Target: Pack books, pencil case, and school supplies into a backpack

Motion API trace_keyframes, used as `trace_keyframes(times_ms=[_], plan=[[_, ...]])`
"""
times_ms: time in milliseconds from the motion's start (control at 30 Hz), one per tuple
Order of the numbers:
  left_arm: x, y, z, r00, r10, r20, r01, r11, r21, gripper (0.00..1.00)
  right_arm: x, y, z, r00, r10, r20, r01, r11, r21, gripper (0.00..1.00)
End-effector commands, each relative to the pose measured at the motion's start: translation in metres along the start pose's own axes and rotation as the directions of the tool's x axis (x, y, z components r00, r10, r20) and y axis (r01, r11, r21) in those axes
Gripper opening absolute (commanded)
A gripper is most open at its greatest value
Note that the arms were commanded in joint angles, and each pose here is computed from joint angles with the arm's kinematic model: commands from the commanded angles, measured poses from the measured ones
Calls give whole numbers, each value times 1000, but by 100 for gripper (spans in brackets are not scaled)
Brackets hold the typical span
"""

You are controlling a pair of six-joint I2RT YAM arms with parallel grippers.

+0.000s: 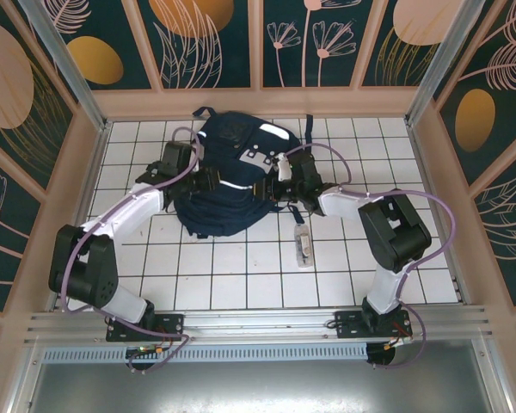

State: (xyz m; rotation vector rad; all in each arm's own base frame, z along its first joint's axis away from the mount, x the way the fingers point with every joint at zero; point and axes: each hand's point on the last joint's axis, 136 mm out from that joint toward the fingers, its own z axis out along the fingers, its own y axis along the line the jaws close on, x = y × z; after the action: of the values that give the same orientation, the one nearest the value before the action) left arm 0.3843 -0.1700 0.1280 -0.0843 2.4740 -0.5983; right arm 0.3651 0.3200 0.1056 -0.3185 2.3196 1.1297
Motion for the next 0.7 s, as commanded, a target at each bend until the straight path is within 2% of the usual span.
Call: trace_keyframes(times_ms=[0,67,233,367,567,667], plan=[[16,20,21,999,-39,17,39,998,-41,28,11,12,3,1000,4,-14,-4,1000,-24,37],[27,23,27,996,-84,13,84,996,-18,21,15,14,3,1000,17,-24,-18,999,-36,37],[52,22,34,982,-190,0,189,979,78,19,20,25,2,999,44,-25,-46,995,-91,36],[67,24,38,974,-225,-29,227,969,97,18,36,17,9,996,54,-77,-58,997,-44,35],[62,20,37,975,-221,-24,222,969,109,19,43,0,0,996,54,-67,-51,997,49,32],[55,15,34,978,-208,-19,209,971,117,20,39,5,-1,996,48,-69,-44,998,51,33]])
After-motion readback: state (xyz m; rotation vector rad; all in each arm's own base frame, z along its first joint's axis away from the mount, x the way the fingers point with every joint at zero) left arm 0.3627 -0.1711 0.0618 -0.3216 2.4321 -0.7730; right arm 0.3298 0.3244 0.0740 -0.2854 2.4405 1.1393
